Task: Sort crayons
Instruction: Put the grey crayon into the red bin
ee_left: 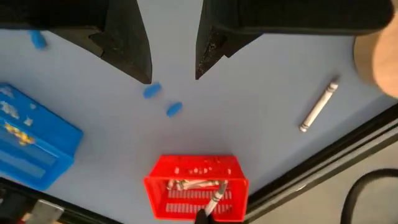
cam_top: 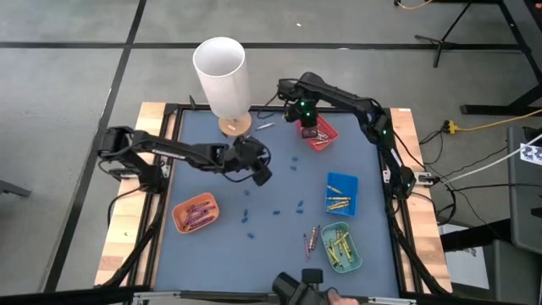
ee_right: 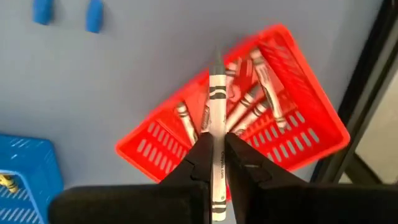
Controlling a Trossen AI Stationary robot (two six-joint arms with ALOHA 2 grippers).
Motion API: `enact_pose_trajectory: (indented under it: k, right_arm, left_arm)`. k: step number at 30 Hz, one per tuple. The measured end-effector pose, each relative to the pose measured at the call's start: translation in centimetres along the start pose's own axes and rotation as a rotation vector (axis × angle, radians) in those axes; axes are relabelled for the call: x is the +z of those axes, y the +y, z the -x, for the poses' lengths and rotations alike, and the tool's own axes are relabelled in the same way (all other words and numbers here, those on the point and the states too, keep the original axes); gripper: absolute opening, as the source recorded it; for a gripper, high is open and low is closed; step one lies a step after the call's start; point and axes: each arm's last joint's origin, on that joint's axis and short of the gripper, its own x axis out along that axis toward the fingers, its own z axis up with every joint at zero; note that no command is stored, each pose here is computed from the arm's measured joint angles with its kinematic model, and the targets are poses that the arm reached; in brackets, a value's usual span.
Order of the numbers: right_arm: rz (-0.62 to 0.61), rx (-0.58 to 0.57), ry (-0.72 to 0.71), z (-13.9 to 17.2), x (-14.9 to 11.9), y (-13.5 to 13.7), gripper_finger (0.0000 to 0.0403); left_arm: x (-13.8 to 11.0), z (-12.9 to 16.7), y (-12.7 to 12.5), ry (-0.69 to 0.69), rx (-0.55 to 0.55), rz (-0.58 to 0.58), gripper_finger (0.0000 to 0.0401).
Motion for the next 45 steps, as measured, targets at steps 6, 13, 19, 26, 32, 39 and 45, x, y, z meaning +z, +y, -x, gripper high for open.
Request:
enact_pose_trajectory:
  k: [6, 13, 19, 26, 32, 39, 45]
  right_arm:
    - [-0.094, 0.010, 0.007, -0.2, -1.0, -1.3, 0.0024]
    - [-0.124, 0.009, 0.008, -0.2, -1.2, -1.6, 0.0040]
    - [-0.136, 0.009, 0.008, -0.2, -1.2, -1.6, 0.0095]
    - [-0.210, 0.010, -0.014, 0.5, -1.5, -1.4, 0.0121]
    - [-0.214, 0.024, -0.124, 3.8, -2.9, -0.3, 0.0122]
    - [-0.278, -0.018, -0.236, 8.0, -5.3, 1.4, 0.0122]
    - [-0.281, -0.057, -0.319, 11.0, -7.1, 3.5, 0.0122]
  left_arm:
    - [0.8, -3.1, 1.8, -0.065, 0.010, 0.027, 0.0108]
    - [1.7, -5.6, 4.2, -0.145, 0.031, 0.086, 0.0108]
    - [1.7, -7.3, 6.3, -0.165, 0.080, 0.123, 0.0108]
    - [1.1, -9.8, 8.4, -0.207, 0.118, 0.240, 0.0108]
    - [0.5, -11.3, 10.0, -0.219, 0.152, 0.296, 0.0108]
    - [0.0, -12.8, 11.5, -0.224, 0.185, 0.365, 0.0108]
    - [0.1, -14.9, 12.0, -0.211, 0.210, 0.369, 0.0108]
